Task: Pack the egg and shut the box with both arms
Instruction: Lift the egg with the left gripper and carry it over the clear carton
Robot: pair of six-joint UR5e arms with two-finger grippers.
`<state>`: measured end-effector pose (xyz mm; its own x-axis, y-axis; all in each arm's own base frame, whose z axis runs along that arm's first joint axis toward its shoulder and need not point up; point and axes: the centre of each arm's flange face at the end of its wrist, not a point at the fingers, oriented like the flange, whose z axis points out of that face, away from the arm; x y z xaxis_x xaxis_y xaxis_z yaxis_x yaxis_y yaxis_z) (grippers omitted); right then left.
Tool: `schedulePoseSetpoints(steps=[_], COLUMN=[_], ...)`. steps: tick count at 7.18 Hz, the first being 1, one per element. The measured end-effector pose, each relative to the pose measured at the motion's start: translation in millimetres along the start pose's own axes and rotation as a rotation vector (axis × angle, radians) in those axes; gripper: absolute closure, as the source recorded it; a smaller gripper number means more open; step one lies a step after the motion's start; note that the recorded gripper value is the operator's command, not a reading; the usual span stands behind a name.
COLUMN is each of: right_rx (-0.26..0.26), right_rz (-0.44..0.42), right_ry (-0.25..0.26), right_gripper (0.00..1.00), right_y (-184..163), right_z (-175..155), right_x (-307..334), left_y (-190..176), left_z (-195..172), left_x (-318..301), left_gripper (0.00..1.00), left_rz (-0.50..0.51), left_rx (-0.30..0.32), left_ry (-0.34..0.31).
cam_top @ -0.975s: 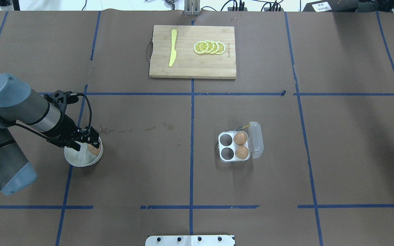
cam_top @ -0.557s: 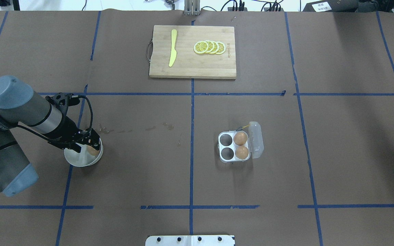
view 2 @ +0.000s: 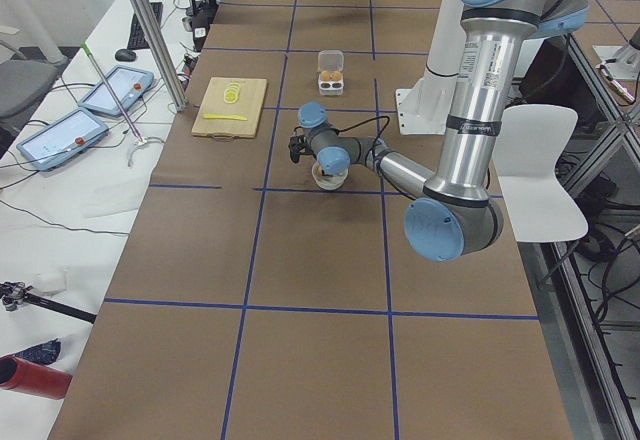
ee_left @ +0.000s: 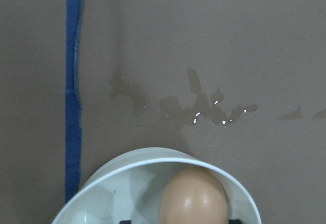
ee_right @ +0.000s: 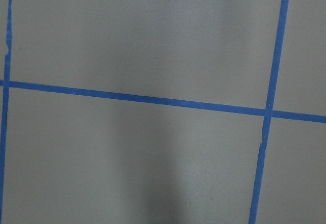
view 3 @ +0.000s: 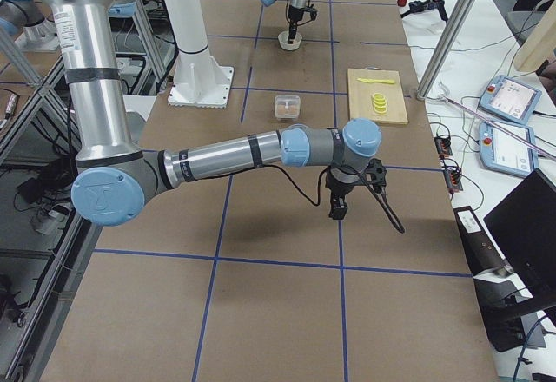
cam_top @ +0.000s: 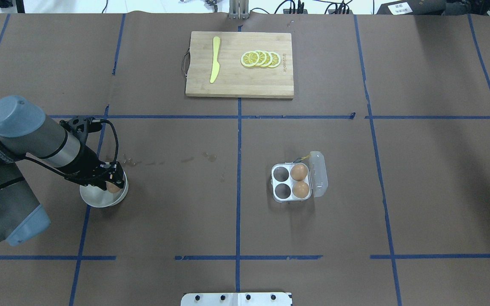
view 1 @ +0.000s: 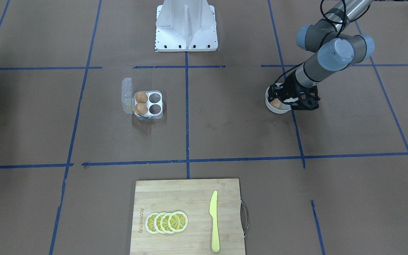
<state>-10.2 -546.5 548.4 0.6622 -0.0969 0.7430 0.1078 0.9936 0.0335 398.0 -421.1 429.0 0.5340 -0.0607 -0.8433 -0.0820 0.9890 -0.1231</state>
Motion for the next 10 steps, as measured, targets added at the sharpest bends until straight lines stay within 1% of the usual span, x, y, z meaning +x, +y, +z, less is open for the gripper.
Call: schedulePoseSetpoints(steps=[2, 4, 5, 6, 8, 9, 10], right_rx=[-0.002, -0.004, -0.005, 0.0, 0.011, 0.01, 0.005], right_rz=[-0.002, -0.008, -0.013, -0.022, -0.038, -0.045, -0.054], right_ry=[0.0, 0.0, 0.0, -0.001, -0.004, -0.011, -0.018], right_gripper=[0.0, 0.0, 0.0, 0.0, 0.0, 0.0, 0.0], right_y=[0, 0, -1, -1, -2, -2, -3], right_z=[1, 3, 4, 4, 5, 7, 10], right_x=[-1, -3, -5, -6, -9, -11, -16], left_y=[3, 6, 6, 2, -21, -20, -9], left_z=[-13, -51, -66, -73, -75, -62, -45], left_x=[4, -6, -2, 16, 91, 143, 192], left_gripper=[1.0, 1.0, 1.0, 1.0, 1.0, 1.0, 1.0], left_rz=[0.01, 0.002, 0.006, 0.019, 0.051, 0.077, 0.111], left_rx=[0.014, 0.062, 0.082, 0.094, 0.105, 0.109, 0.113], left_ry=[0.015, 0.04, 0.056, 0.076, 0.106, 0.113, 0.122])
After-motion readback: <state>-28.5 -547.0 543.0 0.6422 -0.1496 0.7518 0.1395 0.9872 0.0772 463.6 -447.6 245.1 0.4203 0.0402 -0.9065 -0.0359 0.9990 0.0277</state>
